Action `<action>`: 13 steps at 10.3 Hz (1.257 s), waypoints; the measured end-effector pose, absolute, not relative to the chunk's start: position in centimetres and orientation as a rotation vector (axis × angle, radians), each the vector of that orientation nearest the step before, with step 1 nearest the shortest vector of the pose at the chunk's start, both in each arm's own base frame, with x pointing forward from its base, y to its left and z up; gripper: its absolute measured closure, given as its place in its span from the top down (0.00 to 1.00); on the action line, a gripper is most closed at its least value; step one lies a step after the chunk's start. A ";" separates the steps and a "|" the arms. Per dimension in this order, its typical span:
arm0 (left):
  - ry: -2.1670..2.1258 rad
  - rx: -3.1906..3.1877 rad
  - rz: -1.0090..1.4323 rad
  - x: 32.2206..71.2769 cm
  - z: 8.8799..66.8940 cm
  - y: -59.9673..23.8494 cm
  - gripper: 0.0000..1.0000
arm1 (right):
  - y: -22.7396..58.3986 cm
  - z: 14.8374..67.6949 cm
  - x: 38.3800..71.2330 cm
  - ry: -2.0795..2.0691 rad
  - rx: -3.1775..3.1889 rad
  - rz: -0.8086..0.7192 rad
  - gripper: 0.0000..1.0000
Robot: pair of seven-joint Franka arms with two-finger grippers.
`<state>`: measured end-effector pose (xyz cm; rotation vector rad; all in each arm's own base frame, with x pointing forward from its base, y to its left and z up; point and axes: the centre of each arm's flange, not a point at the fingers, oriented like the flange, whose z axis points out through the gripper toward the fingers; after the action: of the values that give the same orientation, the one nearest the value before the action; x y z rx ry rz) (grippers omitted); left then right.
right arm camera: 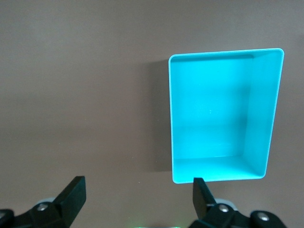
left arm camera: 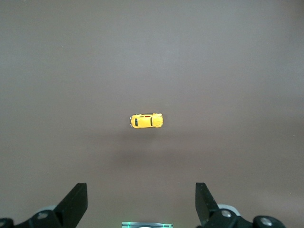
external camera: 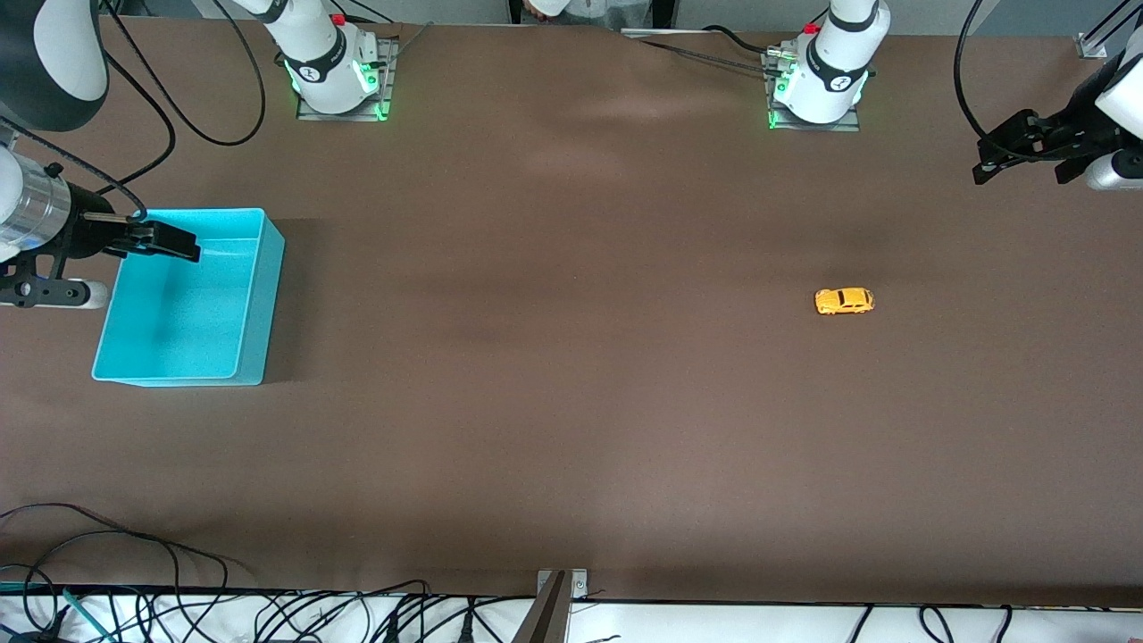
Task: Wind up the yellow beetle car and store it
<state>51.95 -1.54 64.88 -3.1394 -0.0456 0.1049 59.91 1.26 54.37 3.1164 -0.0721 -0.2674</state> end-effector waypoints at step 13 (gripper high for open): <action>-0.046 -3.139 0.105 52.0 64.9 -1.5 1.00 | 1.7 54.2 60.0 -0.076 3.155 -0.263 1.00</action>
<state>51.95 -1.51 64.87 -3.1394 -0.0462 0.1051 60.00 1.69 54.23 3.1554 -0.0757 -0.2631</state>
